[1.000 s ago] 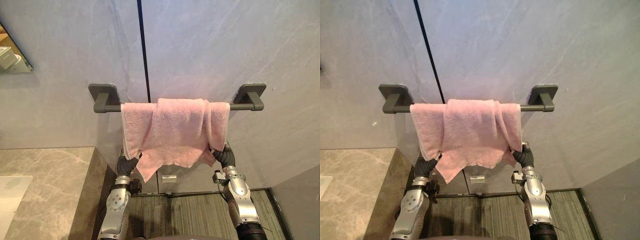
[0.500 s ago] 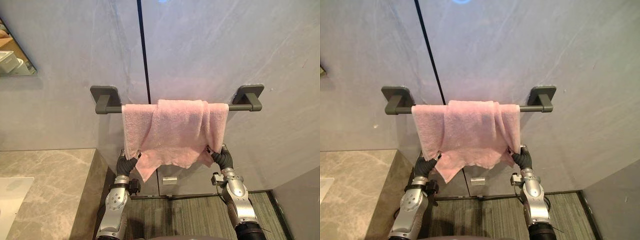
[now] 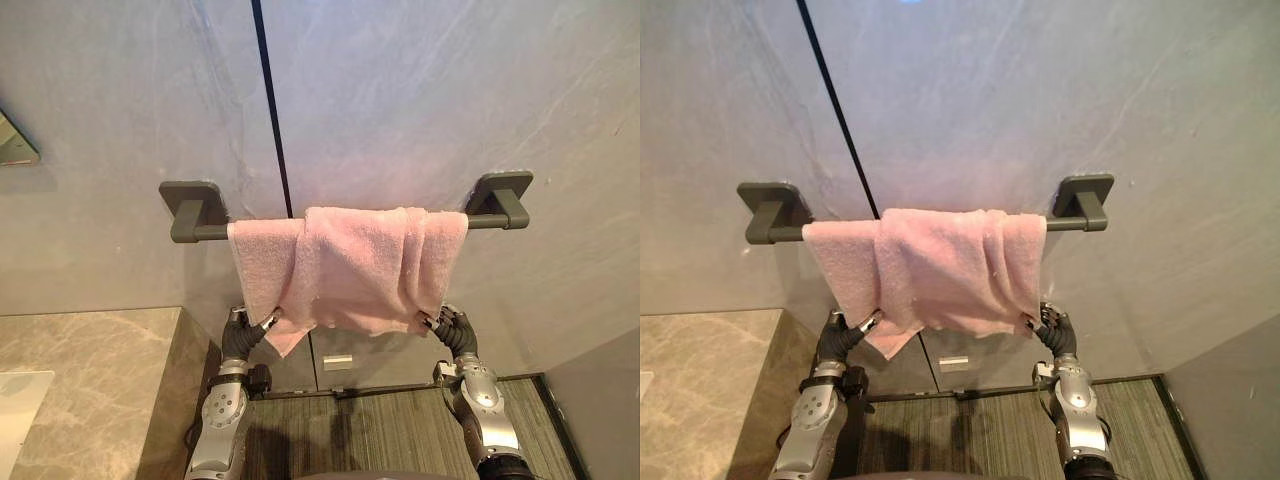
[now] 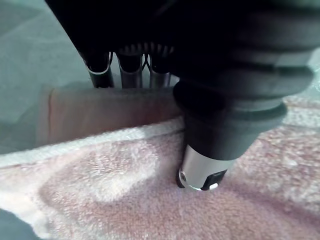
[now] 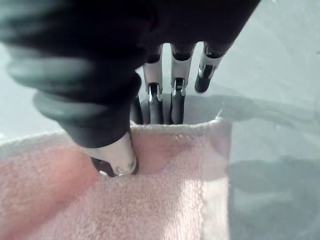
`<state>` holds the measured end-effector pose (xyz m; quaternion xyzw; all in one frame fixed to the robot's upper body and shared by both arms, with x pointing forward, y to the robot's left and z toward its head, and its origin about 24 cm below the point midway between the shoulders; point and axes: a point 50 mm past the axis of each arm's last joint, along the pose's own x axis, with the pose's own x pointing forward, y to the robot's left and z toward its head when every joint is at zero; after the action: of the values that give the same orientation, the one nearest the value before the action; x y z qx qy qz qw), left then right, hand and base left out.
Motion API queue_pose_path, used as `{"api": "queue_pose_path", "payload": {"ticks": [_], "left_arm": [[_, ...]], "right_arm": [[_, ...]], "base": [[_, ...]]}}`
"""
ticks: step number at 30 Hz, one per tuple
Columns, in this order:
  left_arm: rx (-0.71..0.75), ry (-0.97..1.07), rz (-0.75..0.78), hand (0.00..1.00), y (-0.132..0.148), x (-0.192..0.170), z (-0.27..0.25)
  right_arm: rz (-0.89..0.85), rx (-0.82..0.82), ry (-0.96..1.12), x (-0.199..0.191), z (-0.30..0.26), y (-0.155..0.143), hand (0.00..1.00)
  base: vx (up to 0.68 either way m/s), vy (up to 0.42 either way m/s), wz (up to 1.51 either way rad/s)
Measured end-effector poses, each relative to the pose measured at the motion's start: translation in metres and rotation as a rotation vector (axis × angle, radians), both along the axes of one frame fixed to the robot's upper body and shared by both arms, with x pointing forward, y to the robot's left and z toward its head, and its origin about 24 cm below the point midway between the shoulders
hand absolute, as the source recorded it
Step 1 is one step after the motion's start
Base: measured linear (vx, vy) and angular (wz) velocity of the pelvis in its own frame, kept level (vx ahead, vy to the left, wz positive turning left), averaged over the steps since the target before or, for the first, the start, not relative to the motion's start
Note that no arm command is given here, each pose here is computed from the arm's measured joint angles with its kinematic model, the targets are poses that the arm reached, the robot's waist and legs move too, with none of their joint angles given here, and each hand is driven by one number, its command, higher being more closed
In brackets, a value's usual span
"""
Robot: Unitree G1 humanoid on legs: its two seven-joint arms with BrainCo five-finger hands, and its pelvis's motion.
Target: Organize washtable
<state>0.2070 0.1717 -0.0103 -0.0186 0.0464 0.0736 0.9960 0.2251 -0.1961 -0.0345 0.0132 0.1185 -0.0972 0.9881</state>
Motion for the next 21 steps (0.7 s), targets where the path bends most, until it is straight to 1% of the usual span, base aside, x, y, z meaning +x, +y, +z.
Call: {"api": "queue_pose_path", "payload": {"ticks": [12, 19, 21], "left_arm": [[-0.017, 0.098, -0.017, 0.00, -0.004, -0.012, -0.019], [-0.019, 0.126, 0.004, 0.00, 0.001, -0.016, -0.023], [-0.025, 0.132, 0.045, 0.00, 0.010, -0.018, -0.024]], "right_arm": [[0.031, -0.015, 0.042, -0.010, -0.009, 0.008, 0.00], [0.006, -0.021, 0.061, -0.018, -0.012, 0.002, 0.00], [-0.027, -0.023, 0.063, -0.020, -0.012, -0.005, 0.00]], "base": [[-0.07, 0.007, -0.06], [-0.07, -0.020, 0.00], [0.00, 0.000, 0.00]]}}
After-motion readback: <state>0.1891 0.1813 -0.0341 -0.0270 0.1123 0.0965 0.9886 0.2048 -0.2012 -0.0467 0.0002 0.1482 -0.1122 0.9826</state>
